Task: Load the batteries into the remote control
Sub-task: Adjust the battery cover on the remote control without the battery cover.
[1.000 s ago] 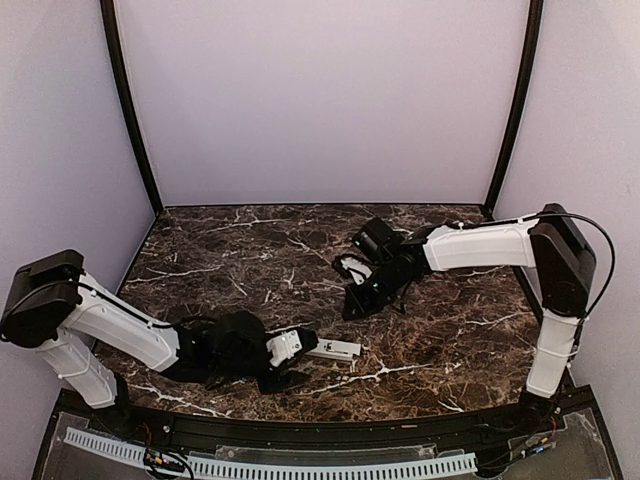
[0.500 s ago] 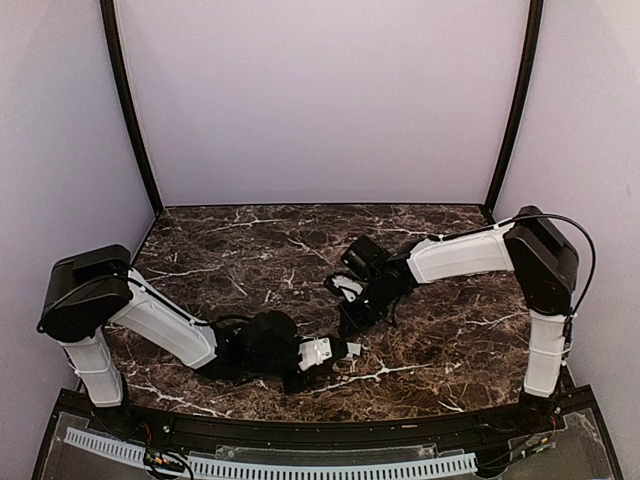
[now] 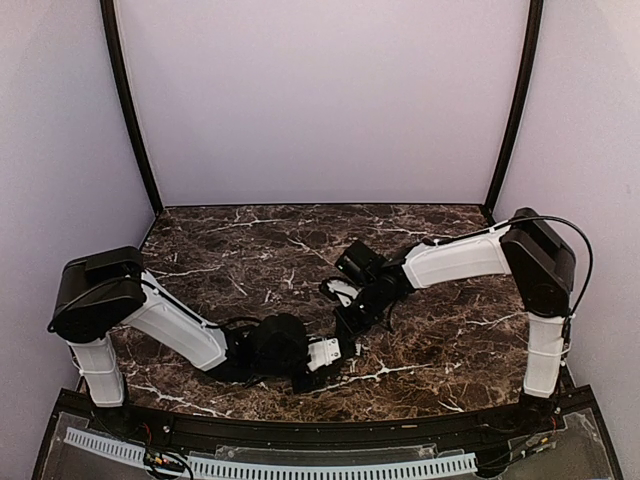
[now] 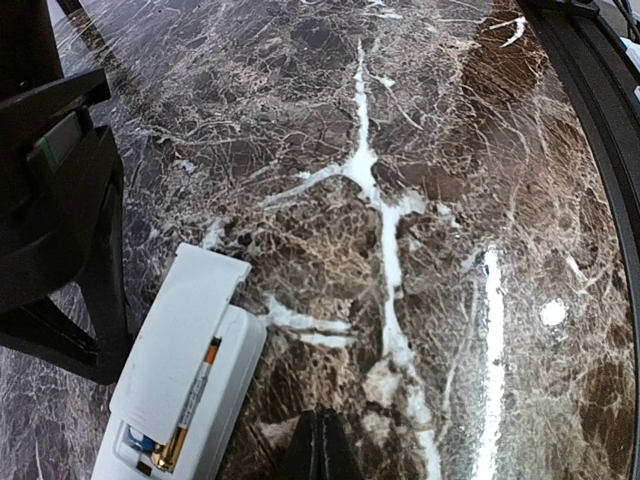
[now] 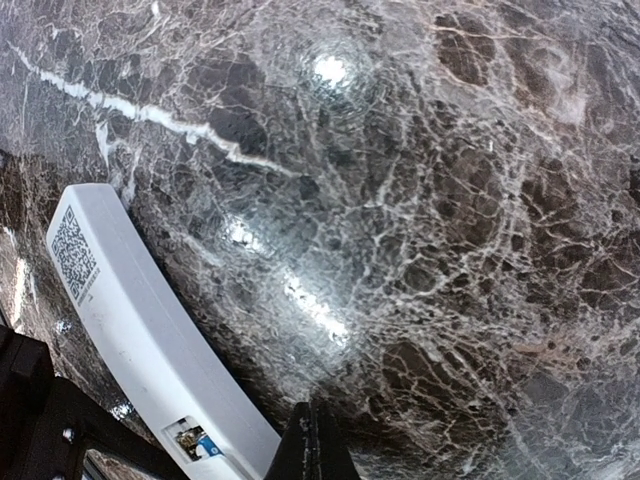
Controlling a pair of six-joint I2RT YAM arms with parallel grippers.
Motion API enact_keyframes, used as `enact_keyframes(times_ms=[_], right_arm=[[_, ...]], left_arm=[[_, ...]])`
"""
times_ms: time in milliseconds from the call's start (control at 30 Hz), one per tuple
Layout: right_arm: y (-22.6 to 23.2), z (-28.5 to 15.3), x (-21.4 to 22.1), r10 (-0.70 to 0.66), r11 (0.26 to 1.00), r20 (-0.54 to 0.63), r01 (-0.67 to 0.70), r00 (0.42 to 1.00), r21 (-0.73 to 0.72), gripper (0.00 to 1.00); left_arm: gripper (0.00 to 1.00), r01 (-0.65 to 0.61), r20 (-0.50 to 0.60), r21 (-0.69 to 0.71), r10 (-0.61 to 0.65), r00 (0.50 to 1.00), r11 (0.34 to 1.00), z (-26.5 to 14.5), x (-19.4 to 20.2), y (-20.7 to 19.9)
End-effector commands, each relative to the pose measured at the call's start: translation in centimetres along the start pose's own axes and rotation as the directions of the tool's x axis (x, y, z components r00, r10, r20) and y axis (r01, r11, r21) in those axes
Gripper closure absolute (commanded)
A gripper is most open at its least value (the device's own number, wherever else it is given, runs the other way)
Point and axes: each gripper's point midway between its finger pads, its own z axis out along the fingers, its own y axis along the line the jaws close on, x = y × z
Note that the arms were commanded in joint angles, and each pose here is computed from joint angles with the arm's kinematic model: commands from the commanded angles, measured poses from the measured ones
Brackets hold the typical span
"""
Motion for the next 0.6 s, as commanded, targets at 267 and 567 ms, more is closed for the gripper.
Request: enact_keyframes(times_ms=[267, 567], right_arm=[[0.8, 0.9, 1.0, -0.008, 0.999, -0.025, 0.009, 1.0, 0.04, 1.0], [0.6, 0.9, 0.7, -0.01, 0.998, -0.019, 0.011, 1.0, 0.067, 0.99]], left_arm=[[1.0, 0.014, -0.073, -0.091, -0.021, 0.997, 0.996, 0.6, 2.0, 1.3], [1.0, 0.022, -0.059, -0.101, -0.028, 0.998, 0.995, 0.7, 1.4, 1.6]])
